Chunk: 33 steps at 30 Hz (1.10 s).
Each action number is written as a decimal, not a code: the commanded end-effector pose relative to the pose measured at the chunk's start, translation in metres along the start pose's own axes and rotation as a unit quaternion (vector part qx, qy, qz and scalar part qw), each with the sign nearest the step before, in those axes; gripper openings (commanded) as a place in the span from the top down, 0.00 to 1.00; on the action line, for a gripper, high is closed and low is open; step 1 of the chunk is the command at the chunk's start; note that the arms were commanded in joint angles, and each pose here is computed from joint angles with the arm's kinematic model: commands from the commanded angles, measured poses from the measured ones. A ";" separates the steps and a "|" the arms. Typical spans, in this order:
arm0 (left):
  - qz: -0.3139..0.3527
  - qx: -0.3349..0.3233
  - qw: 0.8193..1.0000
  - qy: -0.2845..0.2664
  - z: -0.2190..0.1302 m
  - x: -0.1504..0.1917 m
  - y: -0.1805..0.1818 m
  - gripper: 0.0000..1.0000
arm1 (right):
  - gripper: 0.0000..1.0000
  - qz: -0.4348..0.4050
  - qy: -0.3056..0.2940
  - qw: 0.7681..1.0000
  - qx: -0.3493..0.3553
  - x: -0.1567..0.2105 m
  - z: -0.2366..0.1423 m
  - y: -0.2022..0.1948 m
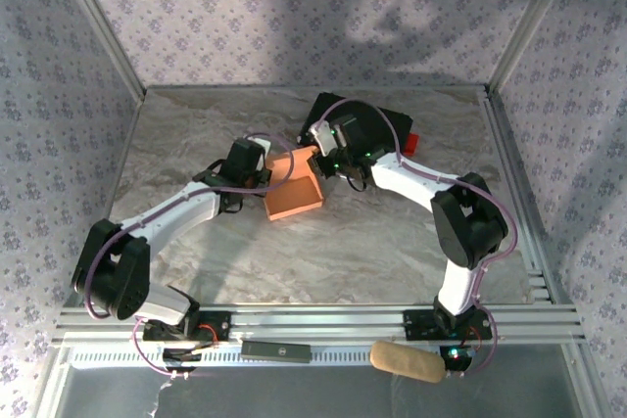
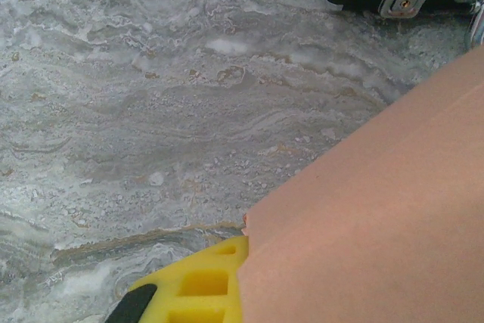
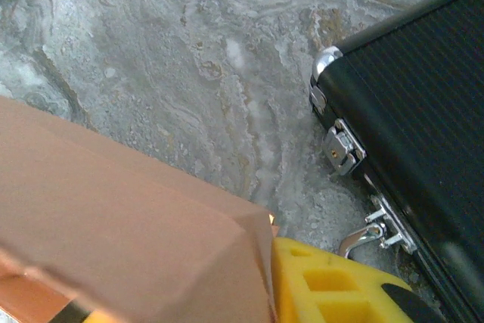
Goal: Fold the paper box
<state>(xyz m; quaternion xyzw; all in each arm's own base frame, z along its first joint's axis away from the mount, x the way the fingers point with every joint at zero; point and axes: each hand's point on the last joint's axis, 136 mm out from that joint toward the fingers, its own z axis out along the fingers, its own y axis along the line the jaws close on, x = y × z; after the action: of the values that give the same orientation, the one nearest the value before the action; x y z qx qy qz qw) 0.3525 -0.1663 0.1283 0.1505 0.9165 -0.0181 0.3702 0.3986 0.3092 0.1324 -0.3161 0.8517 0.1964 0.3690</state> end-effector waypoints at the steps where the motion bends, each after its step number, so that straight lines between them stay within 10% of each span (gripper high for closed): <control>1: 0.000 0.006 1.000 0.003 0.001 -0.006 -0.001 1.00 | 0.80 0.009 0.013 1.000 0.015 0.011 0.003 -0.002; 10: -0.064 0.039 0.996 -0.045 -0.024 -0.013 0.000 0.65 | 0.98 0.011 0.004 0.999 0.041 0.010 -0.004 -0.008; 25: -0.067 0.055 0.996 -0.011 0.005 -0.011 0.008 0.73 | 0.98 0.004 0.009 0.999 0.037 0.007 -0.006 -0.003; 33: -0.096 0.054 0.994 -0.024 0.004 -0.017 0.004 0.94 | 0.98 0.016 0.013 0.999 0.049 0.005 -0.007 -0.001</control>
<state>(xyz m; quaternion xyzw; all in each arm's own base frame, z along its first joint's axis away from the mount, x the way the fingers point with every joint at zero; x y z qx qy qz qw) 0.3574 -0.1595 0.1213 0.0965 0.9257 -0.0905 0.3544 0.3964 0.3061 0.1259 -0.3005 0.8601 0.1667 0.3769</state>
